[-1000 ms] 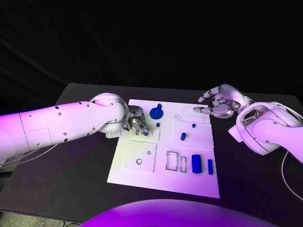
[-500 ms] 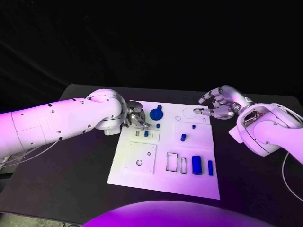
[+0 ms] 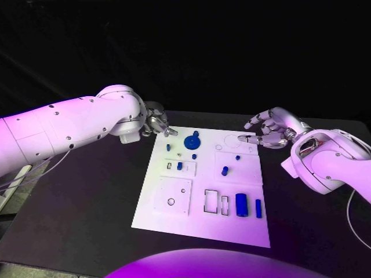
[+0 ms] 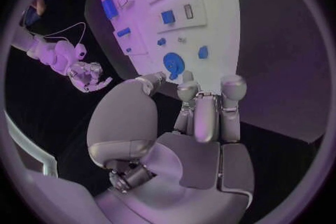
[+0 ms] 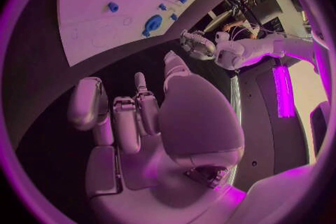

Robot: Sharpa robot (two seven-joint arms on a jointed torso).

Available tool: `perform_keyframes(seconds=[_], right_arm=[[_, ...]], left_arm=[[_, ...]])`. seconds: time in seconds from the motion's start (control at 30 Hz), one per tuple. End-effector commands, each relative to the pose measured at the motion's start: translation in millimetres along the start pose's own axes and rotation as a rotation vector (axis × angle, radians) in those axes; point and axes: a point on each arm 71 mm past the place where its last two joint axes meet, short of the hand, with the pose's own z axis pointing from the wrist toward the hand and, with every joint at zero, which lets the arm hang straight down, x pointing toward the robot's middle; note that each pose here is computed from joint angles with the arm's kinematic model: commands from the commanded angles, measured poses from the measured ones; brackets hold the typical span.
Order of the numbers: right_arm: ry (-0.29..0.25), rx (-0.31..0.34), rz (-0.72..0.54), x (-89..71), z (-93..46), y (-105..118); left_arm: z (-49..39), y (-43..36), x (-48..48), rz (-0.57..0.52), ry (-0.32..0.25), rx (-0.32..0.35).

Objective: Assemble the parts on the task board

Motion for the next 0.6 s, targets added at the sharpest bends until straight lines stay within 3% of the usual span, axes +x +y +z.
perform_keyframes(seconds=[0.03,0.2,0.6], right_arm=[[-0.002,-0.01,-0.007,0.2,0.0,0.8],[-0.001,-0.011,-0.006,0.5,-0.1,1.3],[0.001,-0.013,-0.006,1.1,-0.1,2.2]], left_arm=[[4.9,1.1,-0.8,0.018,0.031,-0.001],[15.9,6.5,-1.5,0.035,0.05,-0.037],[36.2,9.2,10.7,0.054,0.124,-0.087]])
